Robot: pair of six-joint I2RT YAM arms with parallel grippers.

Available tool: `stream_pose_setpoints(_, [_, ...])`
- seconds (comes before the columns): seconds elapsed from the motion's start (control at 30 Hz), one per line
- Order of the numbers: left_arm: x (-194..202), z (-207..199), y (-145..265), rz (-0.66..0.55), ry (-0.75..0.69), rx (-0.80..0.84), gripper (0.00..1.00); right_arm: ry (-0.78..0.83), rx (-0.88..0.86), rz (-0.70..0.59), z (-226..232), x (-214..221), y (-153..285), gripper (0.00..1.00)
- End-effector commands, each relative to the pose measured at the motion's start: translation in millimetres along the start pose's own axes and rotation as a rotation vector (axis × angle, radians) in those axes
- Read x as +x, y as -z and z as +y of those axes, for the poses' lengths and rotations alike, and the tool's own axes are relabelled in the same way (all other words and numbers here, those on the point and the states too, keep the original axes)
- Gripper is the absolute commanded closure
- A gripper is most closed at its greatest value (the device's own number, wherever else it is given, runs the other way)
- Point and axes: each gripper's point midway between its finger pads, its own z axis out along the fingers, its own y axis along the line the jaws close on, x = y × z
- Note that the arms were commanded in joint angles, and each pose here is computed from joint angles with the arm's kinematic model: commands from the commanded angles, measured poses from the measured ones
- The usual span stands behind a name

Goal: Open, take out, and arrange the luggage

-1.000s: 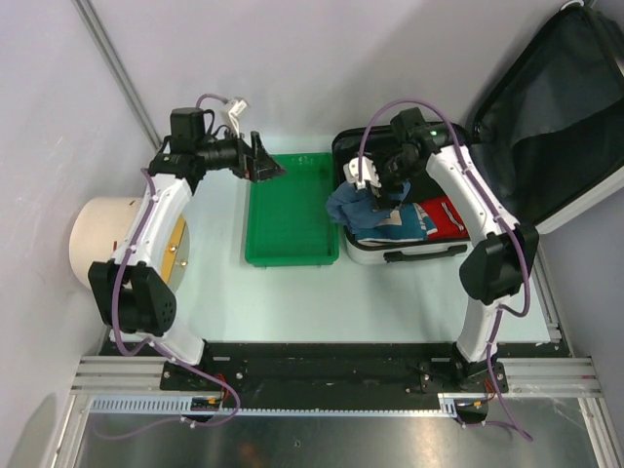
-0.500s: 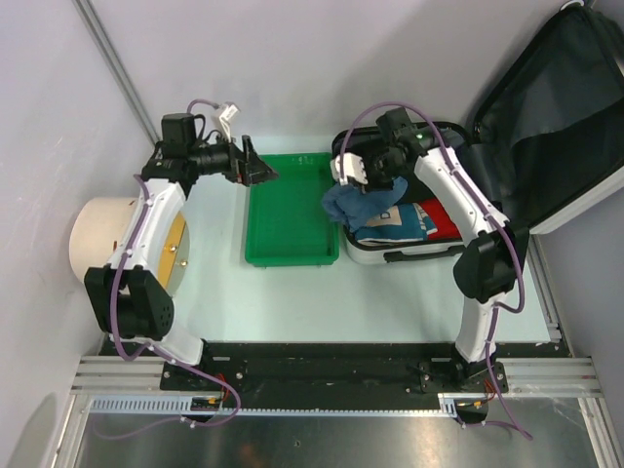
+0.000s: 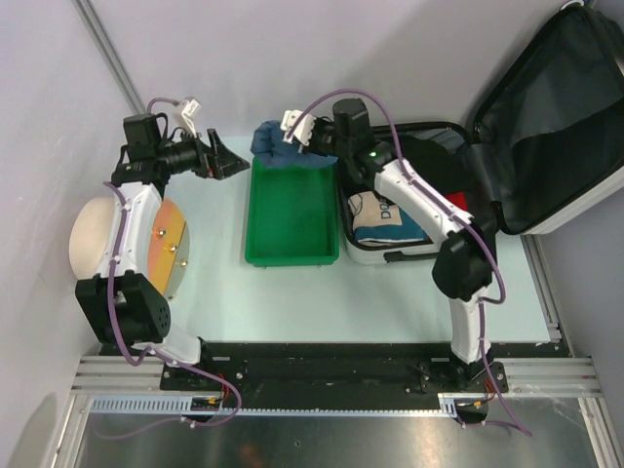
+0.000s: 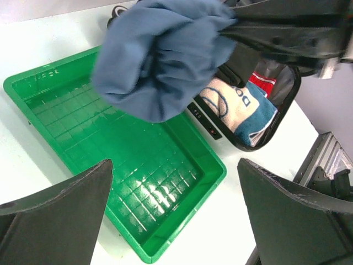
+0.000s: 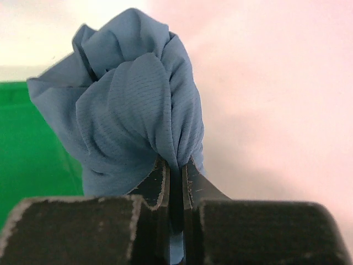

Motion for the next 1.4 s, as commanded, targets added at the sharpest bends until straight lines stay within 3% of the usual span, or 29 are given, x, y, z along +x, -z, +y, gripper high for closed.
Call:
stream_pose_setpoints(0.0, [-10.4,-16.6,13.2,-0.038,-0.096,0.018,0.00,-0.031,0.232,-0.086,-28.6,8.3,-42.2,1.00])
stream_pose_setpoints(0.33, [12.3,-4.6,14.5,-0.011,-0.061,-0.021,0.00,0.015,0.257,-0.006,31.8,91.7,-120.5,1.00])
stream_pose_setpoints(0.37, [13.2,-4.8,14.4,-0.010,-0.057,-0.020,0.00,0.010,0.244,0.002,38.6,95.9,-124.3,0.95])
stream_pose_setpoints(0.4, [14.6,-3.5,13.5,-0.007,-0.053,-0.020,0.00,0.000,0.246,0.007,38.2,96.4,-123.4,0.74])
stream_pose_setpoints(0.5, [17.3,-3.8,12.3,-0.001,-0.045,-0.008,0.00,-0.060,0.223,-0.030,27.5,67.3,-109.1,0.43])
stream_pose_setpoints(0.7, [10.2,-3.7,9.6,-0.005,-0.053,0.007,0.00,-0.205,0.114,-0.081,-9.4,0.2,-33.5,0.21])
stream_pose_setpoints(0.87, [1.6,-0.8,-2.3,0.000,-0.068,0.008,0.00,-0.338,0.038,0.025,-30.3,18.6,38.6,0.18])
stream_pose_setpoints(1.03, [-4.8,-7.8,-12.8,0.006,-0.080,0.051,0.00,-0.427,-0.052,0.321,-17.5,102.5,106.6,0.20])
stream_pose_setpoints(1.1, [-2.3,-10.1,-19.7,0.018,-0.074,0.067,0.00,-0.451,-0.045,0.465,-6.4,133.0,122.3,0.21])
stream_pose_setpoints(1.17, [-0.3,-13.8,-25.8,0.029,-0.073,0.070,0.00,-0.524,-0.014,0.528,-3.1,148.8,129.3,0.22])
stream_pose_setpoints(1.23, [1.7,-15.8,-30.6,0.036,-0.076,0.063,0.00,-0.611,0.006,0.562,5.0,158.0,131.6,0.23])
stream_pose_setpoints(1.37, [5.0,-26.1,-36.5,0.049,-0.084,0.084,0.00,-0.590,-0.045,0.603,22.7,169.8,143.5,0.25])
